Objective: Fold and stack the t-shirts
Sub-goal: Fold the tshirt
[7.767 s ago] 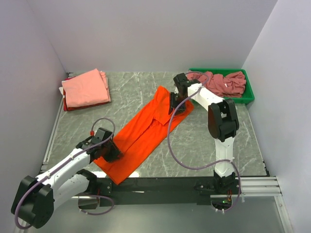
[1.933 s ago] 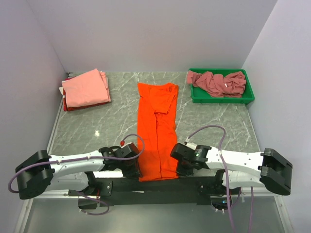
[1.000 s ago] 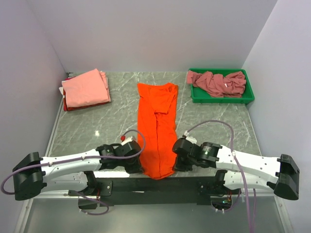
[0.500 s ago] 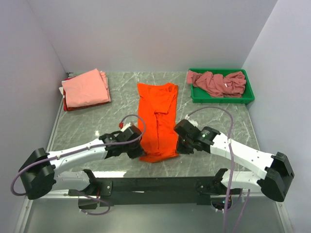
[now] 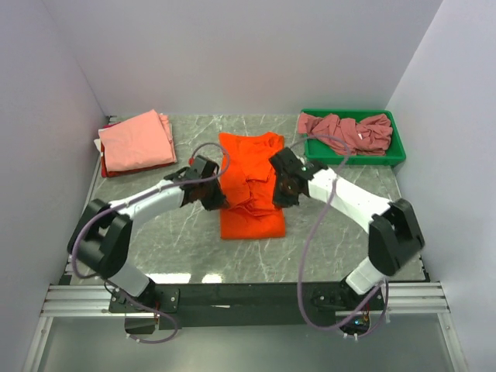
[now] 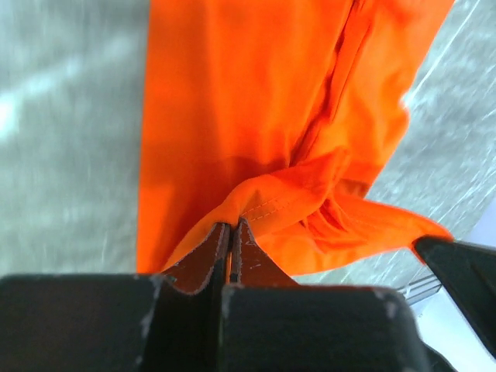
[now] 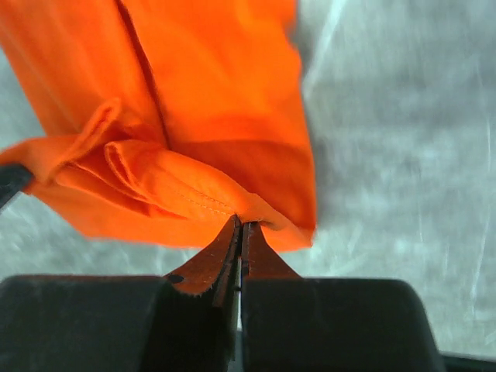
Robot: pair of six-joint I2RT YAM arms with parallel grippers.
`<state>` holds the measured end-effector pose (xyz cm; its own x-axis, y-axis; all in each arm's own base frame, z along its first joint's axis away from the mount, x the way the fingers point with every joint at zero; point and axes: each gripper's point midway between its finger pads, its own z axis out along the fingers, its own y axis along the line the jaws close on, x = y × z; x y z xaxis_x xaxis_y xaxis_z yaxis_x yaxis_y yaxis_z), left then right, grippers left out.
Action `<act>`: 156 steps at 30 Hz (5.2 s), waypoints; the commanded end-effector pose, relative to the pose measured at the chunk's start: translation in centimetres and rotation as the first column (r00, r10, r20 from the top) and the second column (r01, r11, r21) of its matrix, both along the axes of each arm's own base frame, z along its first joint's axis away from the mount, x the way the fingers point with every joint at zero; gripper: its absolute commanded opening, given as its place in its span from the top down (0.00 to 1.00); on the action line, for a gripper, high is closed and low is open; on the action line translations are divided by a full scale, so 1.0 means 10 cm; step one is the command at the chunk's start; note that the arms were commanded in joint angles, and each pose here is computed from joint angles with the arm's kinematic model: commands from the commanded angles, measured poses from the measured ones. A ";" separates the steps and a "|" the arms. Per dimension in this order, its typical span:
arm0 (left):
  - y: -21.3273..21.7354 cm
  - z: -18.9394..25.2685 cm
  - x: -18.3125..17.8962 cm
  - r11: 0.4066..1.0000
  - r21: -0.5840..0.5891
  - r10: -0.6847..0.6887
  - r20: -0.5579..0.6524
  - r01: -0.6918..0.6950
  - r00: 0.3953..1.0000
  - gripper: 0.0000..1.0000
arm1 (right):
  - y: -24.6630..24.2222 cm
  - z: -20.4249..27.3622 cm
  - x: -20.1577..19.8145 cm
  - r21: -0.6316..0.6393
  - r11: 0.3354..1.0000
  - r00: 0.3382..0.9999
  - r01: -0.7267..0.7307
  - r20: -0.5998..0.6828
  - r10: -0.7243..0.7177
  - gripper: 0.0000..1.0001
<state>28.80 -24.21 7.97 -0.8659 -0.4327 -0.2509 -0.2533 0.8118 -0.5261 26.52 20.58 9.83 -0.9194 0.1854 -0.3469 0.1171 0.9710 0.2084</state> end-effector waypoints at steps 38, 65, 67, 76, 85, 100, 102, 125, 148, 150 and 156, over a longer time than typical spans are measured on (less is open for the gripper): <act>0.34 0.14 0.82 0.987 -0.046 -0.147 0.118 0.153 0.982 0.39 | 0.26 0.29 0.74 0.084 0.991 0.994 -0.107 0.030 0.105 0.60; 0.22 -0.21 -0.03 0.945 -0.101 -0.312 0.002 0.311 0.950 0.41 | 0.05 -0.33 -0.14 0.111 0.993 0.995 -0.031 -0.095 0.042 0.46; 0.20 -0.21 -0.06 0.943 -0.110 -0.317 -0.006 0.315 0.948 0.41 | 0.01 -0.39 -0.17 0.123 0.992 0.995 -0.030 -0.091 0.041 0.44; 0.27 -0.18 -0.05 0.945 -0.050 -0.323 -0.009 0.323 0.946 0.41 | -0.07 -0.41 -0.09 0.250 0.968 1.000 -0.018 0.018 0.014 0.33; 0.31 -0.18 -0.05 0.947 -0.026 -0.321 -0.012 0.321 0.947 0.41 | -0.03 -0.54 -0.04 0.244 0.968 0.998 -0.053 -0.015 0.059 0.44; 0.36 -0.25 -0.17 0.953 -0.026 -0.303 -0.034 0.303 0.952 0.43 | -0.11 -0.83 -0.26 0.222 0.975 0.993 -0.020 -0.109 0.045 0.64; 0.38 -0.28 -0.19 0.956 -0.009 -0.294 -0.046 0.294 0.955 0.43 | -0.11 -0.85 -0.29 0.221 0.975 0.992 -0.023 -0.115 0.049 0.70; 0.28 -0.64 -0.51 0.972 0.013 -0.228 -0.156 0.233 0.961 0.49 | -0.09 -0.88 -0.41 0.252 0.965 0.986 -0.068 -0.134 0.105 0.99; 0.33 -0.89 -0.60 0.977 0.127 -0.140 -0.221 0.171 0.965 0.99 | -0.13 -0.80 -0.44 0.237 0.963 0.983 -0.128 -0.100 0.155 1.00; 0.33 -0.88 -0.60 0.976 0.133 -0.144 -0.214 0.175 0.966 0.99 | -0.14 -0.77 -0.42 0.234 0.963 0.983 -0.134 -0.094 0.159 1.00; 0.36 -0.54 -0.47 0.979 0.151 -0.121 -0.128 0.140 0.984 0.99 | -0.17 -0.49 -0.35 0.212 0.966 0.986 -0.149 -0.046 0.162 1.00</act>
<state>23.76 -22.47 1.90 -0.9548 -0.2651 -0.1348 -0.1821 0.8794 -0.4398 22.14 19.34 1.97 -0.9757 0.1134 -0.1873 0.0266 0.9105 0.4126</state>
